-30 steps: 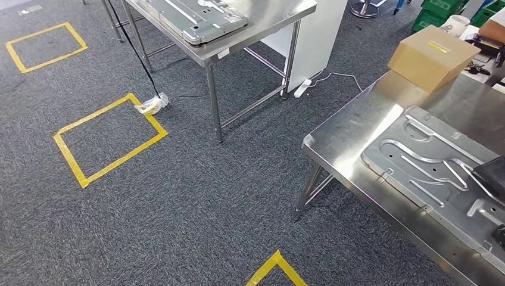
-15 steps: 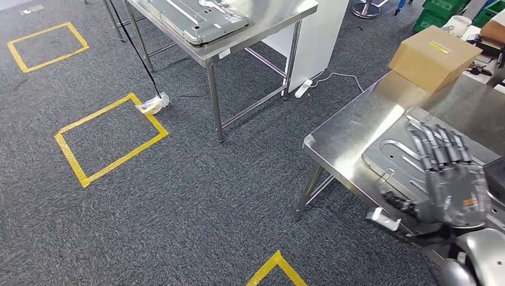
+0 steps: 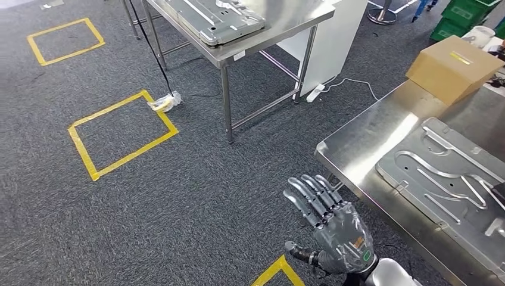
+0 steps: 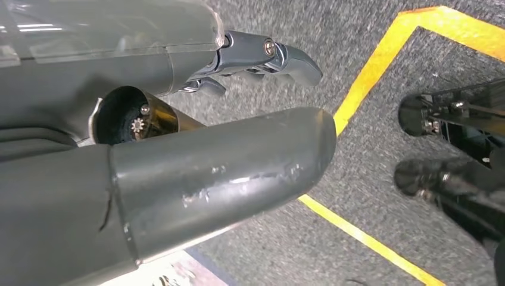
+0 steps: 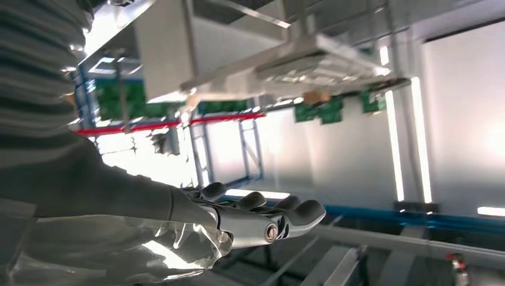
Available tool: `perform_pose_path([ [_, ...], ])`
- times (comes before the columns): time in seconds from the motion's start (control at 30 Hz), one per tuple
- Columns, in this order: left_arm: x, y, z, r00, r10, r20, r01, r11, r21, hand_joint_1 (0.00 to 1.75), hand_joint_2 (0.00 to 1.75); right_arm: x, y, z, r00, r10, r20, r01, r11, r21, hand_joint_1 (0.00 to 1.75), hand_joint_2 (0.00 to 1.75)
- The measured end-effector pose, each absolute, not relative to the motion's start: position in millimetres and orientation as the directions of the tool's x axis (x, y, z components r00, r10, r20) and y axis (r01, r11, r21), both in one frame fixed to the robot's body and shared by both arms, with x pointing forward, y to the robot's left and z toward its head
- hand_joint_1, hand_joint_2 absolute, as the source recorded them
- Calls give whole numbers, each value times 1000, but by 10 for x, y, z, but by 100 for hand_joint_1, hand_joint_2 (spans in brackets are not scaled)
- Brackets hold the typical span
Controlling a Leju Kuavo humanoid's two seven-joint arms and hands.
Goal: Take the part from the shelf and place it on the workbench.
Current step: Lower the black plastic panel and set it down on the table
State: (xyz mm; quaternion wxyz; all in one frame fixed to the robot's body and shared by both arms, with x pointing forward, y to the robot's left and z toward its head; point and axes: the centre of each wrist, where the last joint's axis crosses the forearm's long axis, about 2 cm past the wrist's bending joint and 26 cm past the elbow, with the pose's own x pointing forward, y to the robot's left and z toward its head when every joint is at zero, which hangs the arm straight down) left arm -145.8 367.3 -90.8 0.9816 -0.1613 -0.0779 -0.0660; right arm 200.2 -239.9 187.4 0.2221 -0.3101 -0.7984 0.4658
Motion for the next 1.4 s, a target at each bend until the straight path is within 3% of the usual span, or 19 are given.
perform_pose_path([
  [0.2,-1483,3636,-906,984,-94,151,138,939,-316,0,0,1785,-2412,1533,-615,727,305,57,427,-902,0,175],
  [0.4,-1502,3635,-900,989,-66,132,105,942,-318,0,0,1445,-2780,920,-313,830,461,-90,458,-885,0,175],
  [0.53,-1503,3648,-897,993,-46,110,79,945,-317,0,0,1193,-3076,567,-8,857,516,-180,506,-843,0,175],
  [0.73,-1456,3661,-906,996,-33,80,57,946,-320,0,0,716,-3666,-139,351,808,473,-282,573,-769,0,175],
  [0.9,-1338,3761,-917,995,-75,73,95,940,-328,0,0,77,-3694,-572,735,642,219,-510,736,-446,0,175],
  [1.07,-1200,3834,-934,990,-116,83,137,937,-321,0,0,-264,-3557,-748,843,537,26,-511,816,-272,0,175],
  [1.2,-1039,3978,-937,962,-255,99,274,912,-305,0,0,-334,-3373,-760,867,490,-87,-498,855,-145,0,175],
  [1.27,-817,4123,-938,917,-383,108,397,868,-298,0,0,-301,-3289,-802,851,525,-30,-524,841,-138,0,175],
  [1.4,-78,4403,-904,803,-591,77,578,742,-338,0,0,-11,-3085,-1009,743,619,253,-590,785,-189,0,175],
])
